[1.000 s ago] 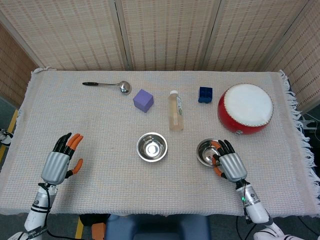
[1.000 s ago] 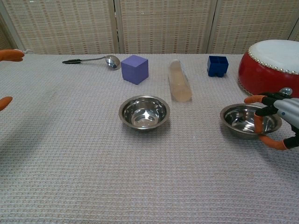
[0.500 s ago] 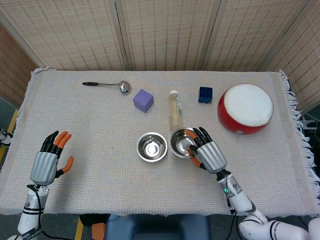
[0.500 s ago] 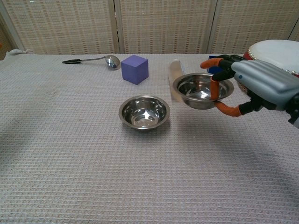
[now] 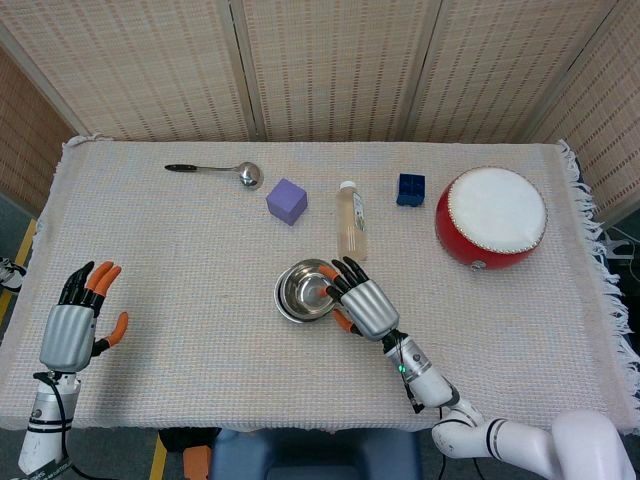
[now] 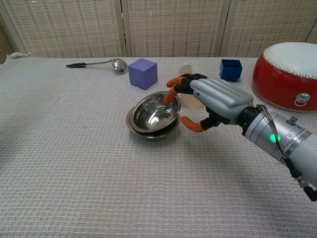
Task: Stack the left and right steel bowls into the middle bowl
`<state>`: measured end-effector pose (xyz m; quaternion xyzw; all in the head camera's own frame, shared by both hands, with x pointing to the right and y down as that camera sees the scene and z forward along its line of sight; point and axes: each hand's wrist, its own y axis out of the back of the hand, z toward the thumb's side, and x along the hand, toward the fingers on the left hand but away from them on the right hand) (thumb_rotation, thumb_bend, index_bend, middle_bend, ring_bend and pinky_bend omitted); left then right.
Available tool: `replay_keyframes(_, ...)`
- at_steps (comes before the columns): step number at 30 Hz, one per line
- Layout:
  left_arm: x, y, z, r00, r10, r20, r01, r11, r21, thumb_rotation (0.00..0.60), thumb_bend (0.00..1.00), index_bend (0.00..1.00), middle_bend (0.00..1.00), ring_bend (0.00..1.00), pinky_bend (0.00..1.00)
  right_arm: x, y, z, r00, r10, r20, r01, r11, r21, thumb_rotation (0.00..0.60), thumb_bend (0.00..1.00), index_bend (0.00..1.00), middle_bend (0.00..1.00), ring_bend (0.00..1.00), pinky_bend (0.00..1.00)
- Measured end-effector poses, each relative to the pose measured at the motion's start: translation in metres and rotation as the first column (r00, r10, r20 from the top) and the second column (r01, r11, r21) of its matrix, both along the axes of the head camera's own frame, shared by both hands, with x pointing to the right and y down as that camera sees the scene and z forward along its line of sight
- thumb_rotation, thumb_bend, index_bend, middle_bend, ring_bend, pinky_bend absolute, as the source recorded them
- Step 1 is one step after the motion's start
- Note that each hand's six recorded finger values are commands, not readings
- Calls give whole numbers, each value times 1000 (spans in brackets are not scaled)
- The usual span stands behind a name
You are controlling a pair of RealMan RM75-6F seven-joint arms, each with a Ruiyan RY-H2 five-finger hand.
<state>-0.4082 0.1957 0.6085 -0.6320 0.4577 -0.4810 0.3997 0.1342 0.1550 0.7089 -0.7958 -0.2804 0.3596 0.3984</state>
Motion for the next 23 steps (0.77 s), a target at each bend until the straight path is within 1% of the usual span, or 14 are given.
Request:
replay_keyframes(3,0,0,0,1000,-5,1,5,1000,-4,600,413,112,83,0,93,5,-1,-5,1000,6,7,-6,1000,-7,600,142,0,27,0,0)
replay_keyframes(6,-1,2,0,1000,-8,-2,7,1000,-15,600,412,112,83,0,93,12,-2,-12,1000,16,13,-15,1000,-16,600,132,0,19,0,0)
replay_keyframes(8,-3,6,-1,1000,-6,1,7,999,-34,600,411,113,83,0,93,23,-3,-19,1000,27,3,-27,1000,-16,600,132,0,13,0,0)
replay_keyframes(10,-6,11,-3,1000,-3,12,4,998,-60,600,411,112,82,0,93,39,-3,-25,999,40,-30,-40,999,-3,600,132,0,6,0,0)
replay_keyframes(12,-12,19,-7,999,5,33,-2,995,-100,600,412,98,75,0,93,65,-2,-31,993,62,-97,-60,998,27,600,132,0,0,0,0)
replay_keyframes(14,-20,27,-14,998,9,55,-1,990,-143,600,412,80,65,0,93,93,6,-39,980,100,-174,-92,994,56,600,132,0,0,0,0)
replay_keyframes(16,-29,37,-22,997,2,77,11,985,-173,600,413,76,60,0,92,122,16,-47,959,153,-239,-139,987,75,600,131,0,0,0,0)
replay_keyframes(18,-40,47,-30,994,-20,105,39,982,-184,600,414,76,54,0,92,162,32,-62,920,231,-318,-210,973,99,600,131,0,0,0,0)
replay_keyframes(19,-43,50,-33,993,-26,117,48,982,-184,600,414,75,49,0,91,178,40,-70,899,265,-349,-241,964,110,600,132,0,0,0,0)
replay_keyframes(20,-46,51,-36,991,-29,131,52,982,-181,600,414,74,46,0,92,200,51,-81,869,309,-386,-283,951,124,600,132,0,0,0,0)
replay_keyframes(23,-54,52,-44,987,-44,157,71,983,-167,600,413,72,39,0,92,243,77,-107,795,402,-453,-377,914,150,600,132,0,0,0,0)
